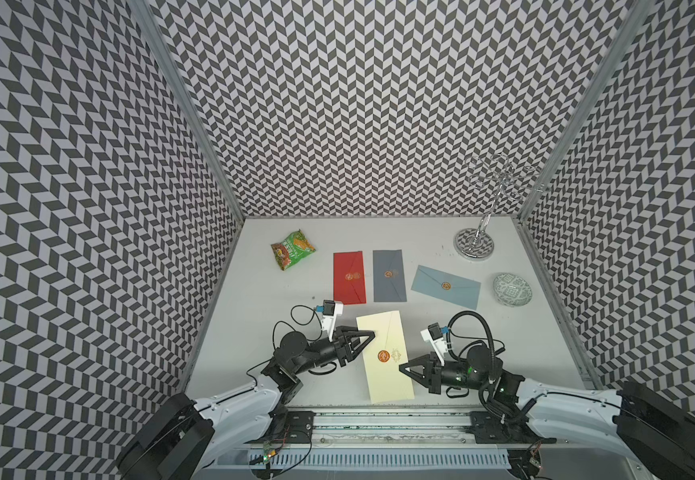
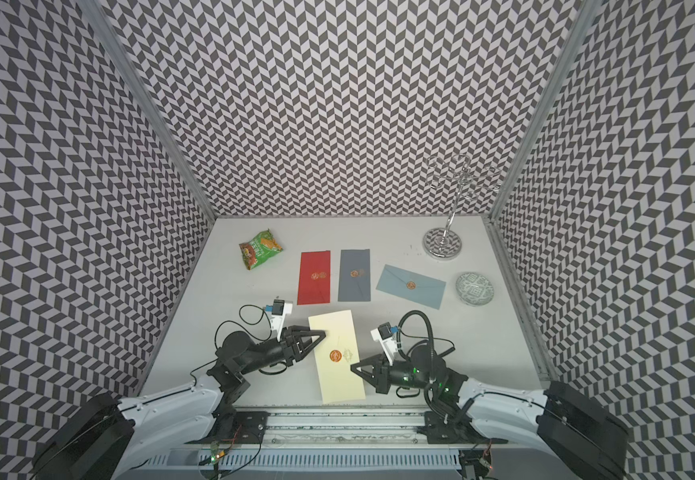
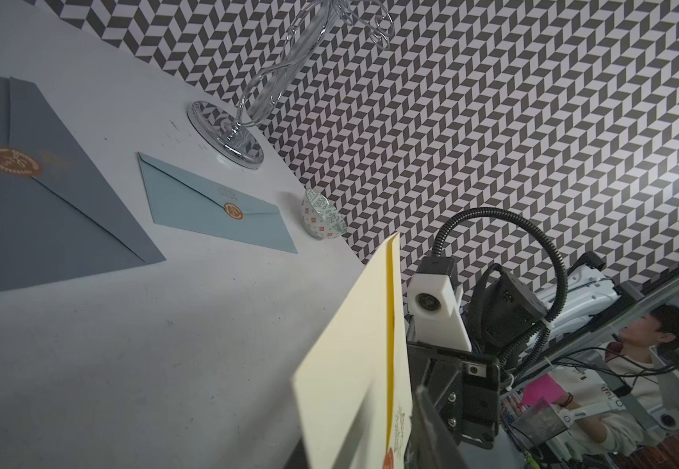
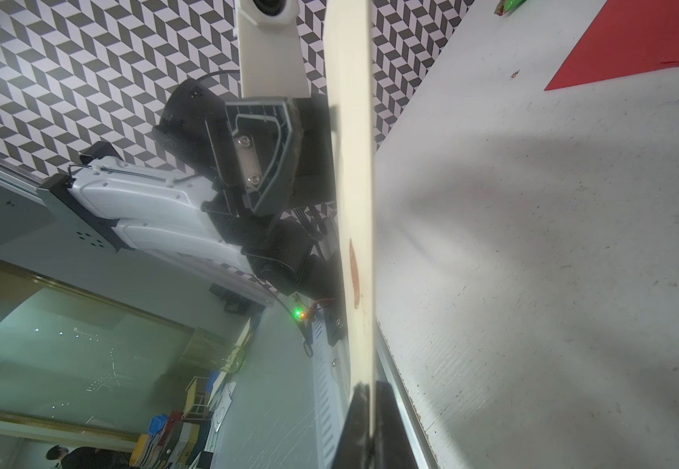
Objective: Open the envelope
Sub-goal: Pick up the envelope from the center of the board.
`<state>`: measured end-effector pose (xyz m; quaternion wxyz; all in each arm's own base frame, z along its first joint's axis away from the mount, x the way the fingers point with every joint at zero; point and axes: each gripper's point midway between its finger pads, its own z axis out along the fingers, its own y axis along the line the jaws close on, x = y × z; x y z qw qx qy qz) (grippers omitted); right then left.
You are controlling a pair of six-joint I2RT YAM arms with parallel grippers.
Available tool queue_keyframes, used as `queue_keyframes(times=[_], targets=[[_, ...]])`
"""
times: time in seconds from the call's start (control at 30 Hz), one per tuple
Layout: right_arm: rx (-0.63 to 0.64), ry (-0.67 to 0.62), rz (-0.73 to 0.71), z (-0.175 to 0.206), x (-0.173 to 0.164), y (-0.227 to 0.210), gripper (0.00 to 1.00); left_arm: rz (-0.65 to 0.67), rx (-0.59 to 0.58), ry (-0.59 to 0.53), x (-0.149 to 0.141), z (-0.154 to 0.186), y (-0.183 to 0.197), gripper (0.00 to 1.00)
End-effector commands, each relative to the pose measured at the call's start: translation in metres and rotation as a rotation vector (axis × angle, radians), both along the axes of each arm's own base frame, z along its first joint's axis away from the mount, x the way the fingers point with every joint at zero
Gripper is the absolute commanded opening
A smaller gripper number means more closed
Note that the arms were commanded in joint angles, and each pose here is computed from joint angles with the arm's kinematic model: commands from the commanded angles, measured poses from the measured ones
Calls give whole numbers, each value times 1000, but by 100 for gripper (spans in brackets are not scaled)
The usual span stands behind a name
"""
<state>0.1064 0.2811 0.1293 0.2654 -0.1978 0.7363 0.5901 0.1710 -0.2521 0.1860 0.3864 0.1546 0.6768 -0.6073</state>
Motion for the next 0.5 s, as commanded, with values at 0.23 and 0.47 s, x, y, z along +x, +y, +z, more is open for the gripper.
queue_keyframes(times=[0.23, 0.47], targets=[[15, -42, -50, 14, 11, 3, 7, -2, -22, -47, 2, 12, -1, 0], [-27, -36, -185, 10, 28, -12, 23, 58, -3, -61, 8, 12, 5, 0]])
